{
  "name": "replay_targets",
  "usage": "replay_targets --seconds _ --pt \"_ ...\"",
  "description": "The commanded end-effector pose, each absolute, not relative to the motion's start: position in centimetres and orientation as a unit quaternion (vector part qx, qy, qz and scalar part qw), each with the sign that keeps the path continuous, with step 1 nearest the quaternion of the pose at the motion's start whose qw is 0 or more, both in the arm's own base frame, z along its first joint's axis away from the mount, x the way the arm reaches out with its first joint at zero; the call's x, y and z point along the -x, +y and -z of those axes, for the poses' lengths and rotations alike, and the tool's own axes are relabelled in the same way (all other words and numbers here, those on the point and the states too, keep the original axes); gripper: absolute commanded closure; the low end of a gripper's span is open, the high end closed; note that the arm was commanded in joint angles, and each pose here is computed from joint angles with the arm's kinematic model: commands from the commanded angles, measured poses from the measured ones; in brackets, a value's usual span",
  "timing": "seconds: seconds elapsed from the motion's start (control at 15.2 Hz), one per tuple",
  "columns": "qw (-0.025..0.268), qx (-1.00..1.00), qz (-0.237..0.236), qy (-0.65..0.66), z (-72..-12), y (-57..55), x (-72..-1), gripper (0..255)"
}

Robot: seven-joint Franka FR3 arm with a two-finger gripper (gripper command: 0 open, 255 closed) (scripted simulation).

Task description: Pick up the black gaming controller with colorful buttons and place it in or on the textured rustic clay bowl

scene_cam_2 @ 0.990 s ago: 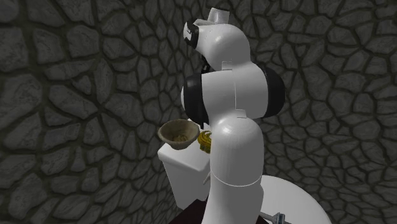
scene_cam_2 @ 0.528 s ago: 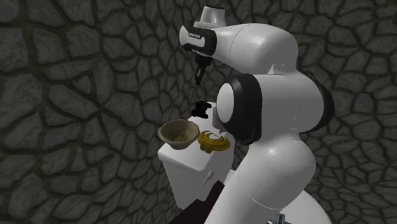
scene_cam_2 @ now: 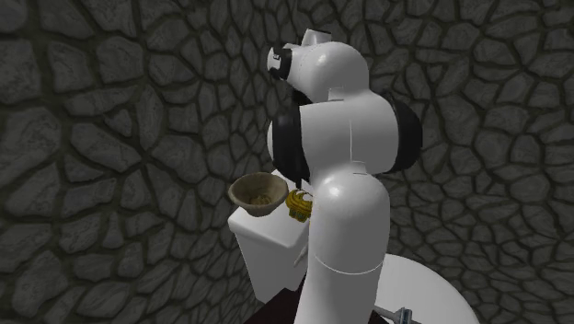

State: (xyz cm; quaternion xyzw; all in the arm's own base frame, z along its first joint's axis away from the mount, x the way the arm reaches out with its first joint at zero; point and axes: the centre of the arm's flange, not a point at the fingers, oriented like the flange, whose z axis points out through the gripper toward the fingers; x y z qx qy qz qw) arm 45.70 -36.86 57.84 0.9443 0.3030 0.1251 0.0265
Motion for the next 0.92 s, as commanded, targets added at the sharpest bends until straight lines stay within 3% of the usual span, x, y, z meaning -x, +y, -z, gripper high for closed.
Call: replay_targets --seconds 0.0,0.53,0.86 --pt "0.014 -0.942 -0.123 0.312 -55.9 -39.2 -46.5 0" --pt "-0.035 -0.934 -0.104 0.339 -47.8 -46.9 -49.3 0" --pt "-0.038 -0.934 -0.102 0.341 -45.1 -47.1 -49.9 0"
